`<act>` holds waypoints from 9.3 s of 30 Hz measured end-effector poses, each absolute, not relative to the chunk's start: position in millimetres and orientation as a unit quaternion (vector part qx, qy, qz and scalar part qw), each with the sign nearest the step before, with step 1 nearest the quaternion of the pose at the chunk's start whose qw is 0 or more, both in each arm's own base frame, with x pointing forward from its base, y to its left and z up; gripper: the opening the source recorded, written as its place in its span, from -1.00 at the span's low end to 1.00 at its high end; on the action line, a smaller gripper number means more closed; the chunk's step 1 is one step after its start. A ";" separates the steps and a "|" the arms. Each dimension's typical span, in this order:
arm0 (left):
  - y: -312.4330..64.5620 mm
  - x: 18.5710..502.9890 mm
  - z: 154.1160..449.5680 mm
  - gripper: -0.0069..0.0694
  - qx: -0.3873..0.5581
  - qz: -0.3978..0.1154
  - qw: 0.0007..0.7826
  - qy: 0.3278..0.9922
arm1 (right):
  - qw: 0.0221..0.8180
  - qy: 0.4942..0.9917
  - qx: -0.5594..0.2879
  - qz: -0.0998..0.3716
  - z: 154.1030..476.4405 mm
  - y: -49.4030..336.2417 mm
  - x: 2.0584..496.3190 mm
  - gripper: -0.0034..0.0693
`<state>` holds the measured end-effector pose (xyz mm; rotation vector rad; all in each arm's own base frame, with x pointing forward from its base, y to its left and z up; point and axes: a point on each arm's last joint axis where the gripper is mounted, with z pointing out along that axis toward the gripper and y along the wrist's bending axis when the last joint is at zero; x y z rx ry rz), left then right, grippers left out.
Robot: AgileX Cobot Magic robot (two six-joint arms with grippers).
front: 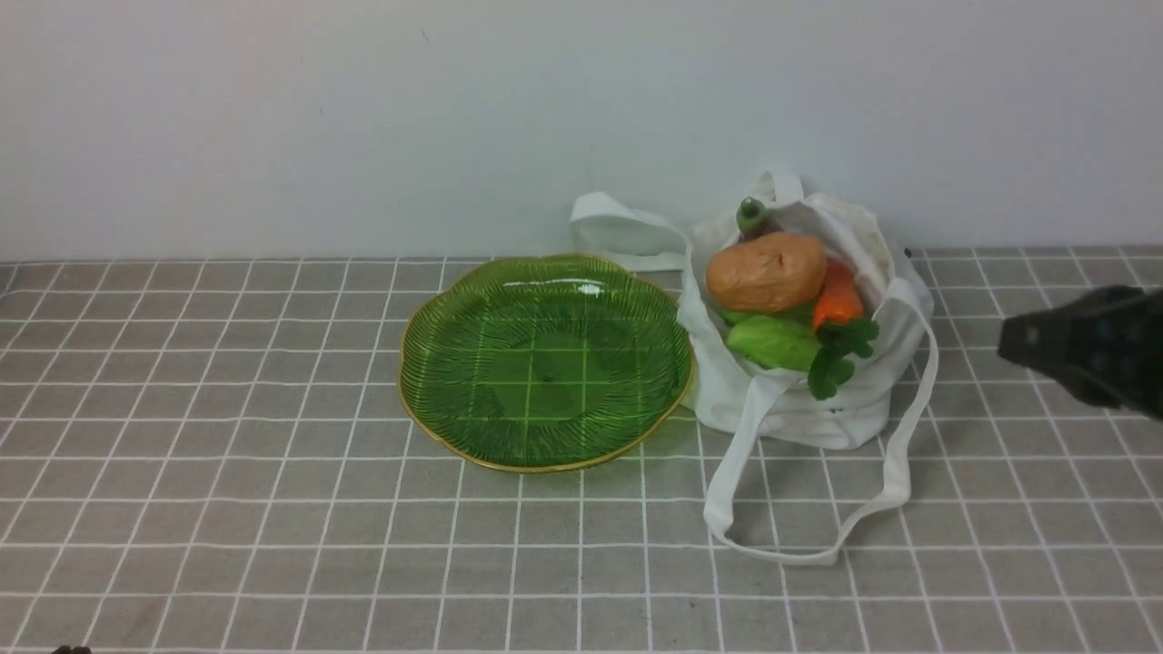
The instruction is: Take vegetables from bag on grey coffee tablecloth place on plate.
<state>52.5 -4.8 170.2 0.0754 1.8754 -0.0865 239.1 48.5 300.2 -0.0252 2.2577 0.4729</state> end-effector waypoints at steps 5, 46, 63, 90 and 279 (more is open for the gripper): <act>-4.8 52.5 170.2 -0.83 0.032 -0.037 0.590 0.806 | 0.361 0.914 -0.060 0.173 283.8 57.2 302.8 -0.16; -4.8 52.5 170.2 -0.83 0.032 -0.037 0.590 0.806 | 0.227 0.930 -0.229 0.175 214.9 102.4 456.5 0.84; -4.8 52.5 170.2 -0.83 0.032 -0.037 0.590 0.806 | 0.172 0.962 -0.013 0.212 273.9 102.6 459.6 0.65; -4.8 52.4 170.1 -0.83 0.032 -0.037 0.590 0.806 | 0.149 0.956 0.143 0.209 206.6 122.7 486.2 0.57; -4.8 52.4 170.1 -0.83 0.032 -0.037 0.590 0.806 | 0.638 0.767 -0.064 0.031 181.3 7.1 54.7 -0.95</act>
